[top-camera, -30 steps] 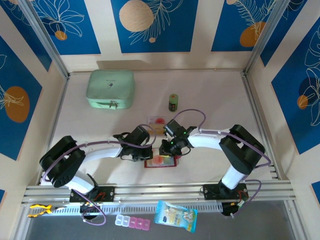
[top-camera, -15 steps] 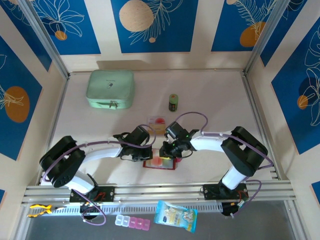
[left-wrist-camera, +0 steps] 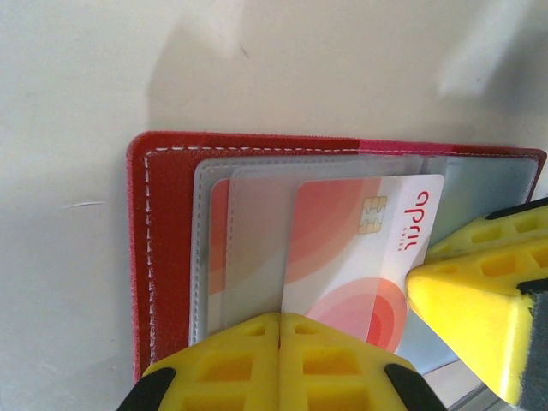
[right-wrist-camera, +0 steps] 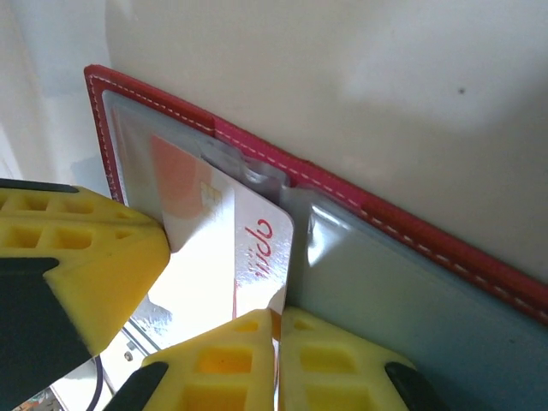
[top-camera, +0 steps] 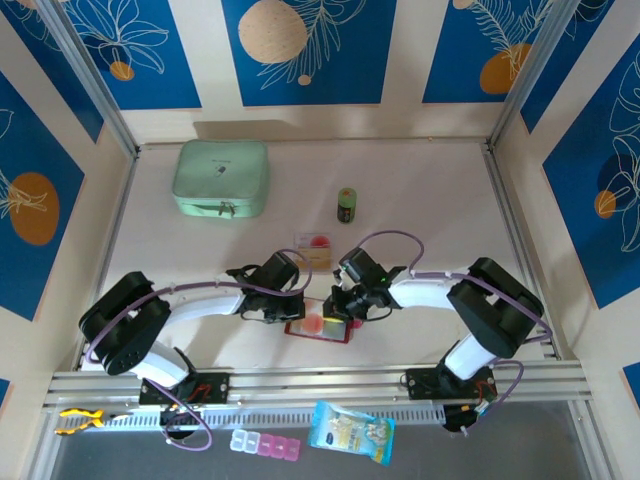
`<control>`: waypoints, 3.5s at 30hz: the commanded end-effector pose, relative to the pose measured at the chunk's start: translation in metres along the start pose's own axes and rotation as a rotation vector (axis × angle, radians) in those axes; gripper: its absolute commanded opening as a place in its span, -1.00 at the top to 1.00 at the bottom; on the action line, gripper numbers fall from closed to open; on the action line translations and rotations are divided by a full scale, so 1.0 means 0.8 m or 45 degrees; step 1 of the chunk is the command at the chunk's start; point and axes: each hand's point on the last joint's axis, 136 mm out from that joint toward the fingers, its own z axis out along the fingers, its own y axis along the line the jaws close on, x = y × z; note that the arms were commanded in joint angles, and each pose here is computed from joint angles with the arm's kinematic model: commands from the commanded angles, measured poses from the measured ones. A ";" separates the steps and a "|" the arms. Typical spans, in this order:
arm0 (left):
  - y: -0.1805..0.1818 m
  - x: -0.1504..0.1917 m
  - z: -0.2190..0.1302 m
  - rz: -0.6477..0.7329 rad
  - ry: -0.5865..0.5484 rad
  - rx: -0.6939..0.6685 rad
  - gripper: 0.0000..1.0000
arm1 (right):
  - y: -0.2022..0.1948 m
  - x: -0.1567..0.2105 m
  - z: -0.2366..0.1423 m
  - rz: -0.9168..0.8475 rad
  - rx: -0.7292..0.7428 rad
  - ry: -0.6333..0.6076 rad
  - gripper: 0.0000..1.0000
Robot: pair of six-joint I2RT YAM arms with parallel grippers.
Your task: Take the credit cards out of the card holder
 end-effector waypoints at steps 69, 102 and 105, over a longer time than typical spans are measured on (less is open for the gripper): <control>0.015 -0.009 -0.038 -0.071 -0.149 -0.052 0.80 | 0.029 -0.008 -0.114 -0.491 0.205 -0.126 1.00; 0.075 -0.010 -0.106 -0.179 -0.344 -0.009 0.69 | 0.100 -0.192 -0.127 -1.907 0.716 0.252 1.00; 0.076 -0.012 -0.106 -0.178 -0.346 -0.004 0.68 | 0.104 -0.203 -0.129 -1.920 0.710 0.246 1.00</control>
